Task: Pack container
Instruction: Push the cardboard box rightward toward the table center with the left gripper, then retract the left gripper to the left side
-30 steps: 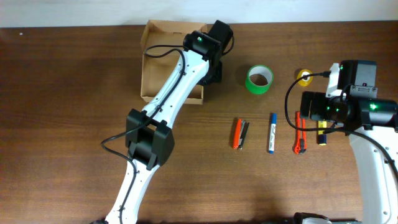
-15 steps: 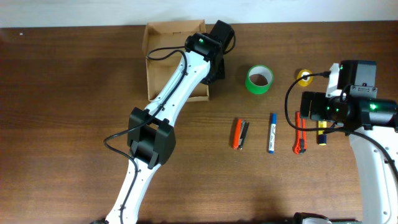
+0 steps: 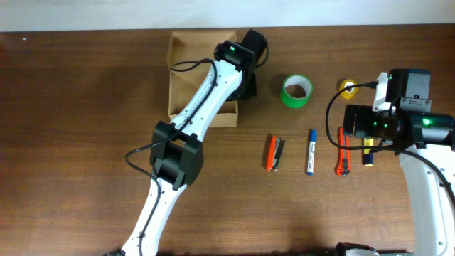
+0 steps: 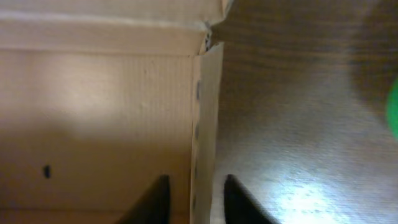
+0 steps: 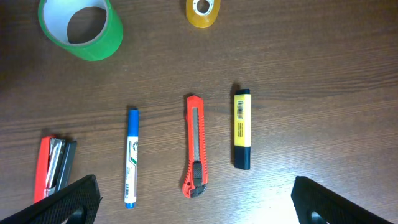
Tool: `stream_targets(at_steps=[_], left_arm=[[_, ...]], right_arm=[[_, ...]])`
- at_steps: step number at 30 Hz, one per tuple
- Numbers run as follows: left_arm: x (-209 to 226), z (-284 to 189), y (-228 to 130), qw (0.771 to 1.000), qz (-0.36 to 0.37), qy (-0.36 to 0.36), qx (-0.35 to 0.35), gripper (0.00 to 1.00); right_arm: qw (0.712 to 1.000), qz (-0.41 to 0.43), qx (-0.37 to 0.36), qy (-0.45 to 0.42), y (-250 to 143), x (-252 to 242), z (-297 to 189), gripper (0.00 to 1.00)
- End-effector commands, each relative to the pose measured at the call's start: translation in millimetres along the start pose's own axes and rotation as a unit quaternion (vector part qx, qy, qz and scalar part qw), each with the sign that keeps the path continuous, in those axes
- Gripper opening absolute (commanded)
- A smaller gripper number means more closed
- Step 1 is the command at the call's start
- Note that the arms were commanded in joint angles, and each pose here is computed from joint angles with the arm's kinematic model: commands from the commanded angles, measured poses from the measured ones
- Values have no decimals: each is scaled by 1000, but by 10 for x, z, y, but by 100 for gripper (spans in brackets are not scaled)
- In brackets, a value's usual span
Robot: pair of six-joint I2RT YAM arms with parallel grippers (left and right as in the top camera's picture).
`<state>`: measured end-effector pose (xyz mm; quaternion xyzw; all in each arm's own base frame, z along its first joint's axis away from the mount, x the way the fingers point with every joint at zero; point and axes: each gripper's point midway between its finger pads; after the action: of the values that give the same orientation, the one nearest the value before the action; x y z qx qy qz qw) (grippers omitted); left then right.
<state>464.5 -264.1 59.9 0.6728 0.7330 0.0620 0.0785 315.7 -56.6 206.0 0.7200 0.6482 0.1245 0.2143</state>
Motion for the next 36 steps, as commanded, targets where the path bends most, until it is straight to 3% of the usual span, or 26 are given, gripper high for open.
stream_targets(at_steps=[1, 4, 10, 15, 23, 27, 31, 36], left_arm=[[10, 174, -75, 1000, 6, 11, 16, 54], [25, 171, -62, 1000, 10, 15, 12, 60], [50, 37, 88, 999, 15, 26, -21, 60], [58, -371, 346, 996, 18, 28, -82, 60], [222, -1204, 463, 988, 31, 31, -147, 61], [530, -1821, 524, 979, 44, 39, -196, 61], [1206, -2442, 686, 969, 0, 49, -242, 66], [2132, -2740, 483, 972, -53, 99, -208, 70]], right_arm=[[1000, 9, -10, -4, 64, -36, -43, 99], [1000, 9, -11, -5, 70, -37, -44, 99], [1000, 9, -11, -4, 69, -36, -44, 99], [1000, 9, -11, -4, 69, -36, -44, 99], [1000, 9, -11, -5, 69, -37, -44, 99], [1000, 9, -11, -4, 69, -36, -44, 99], [1000, 9, -11, -4, 69, -36, -44, 99], [1000, 10, -13, -4, 79, -37, -44, 99]])
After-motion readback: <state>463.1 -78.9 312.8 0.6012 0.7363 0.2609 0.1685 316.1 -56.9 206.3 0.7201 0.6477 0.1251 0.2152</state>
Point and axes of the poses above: each gripper's point midway between its finger pads, its own z axis out along the fingers, its own x axis along the line the jaws close on, y = z × x, and after that the axes turned 3 degrees about -z, right-handed
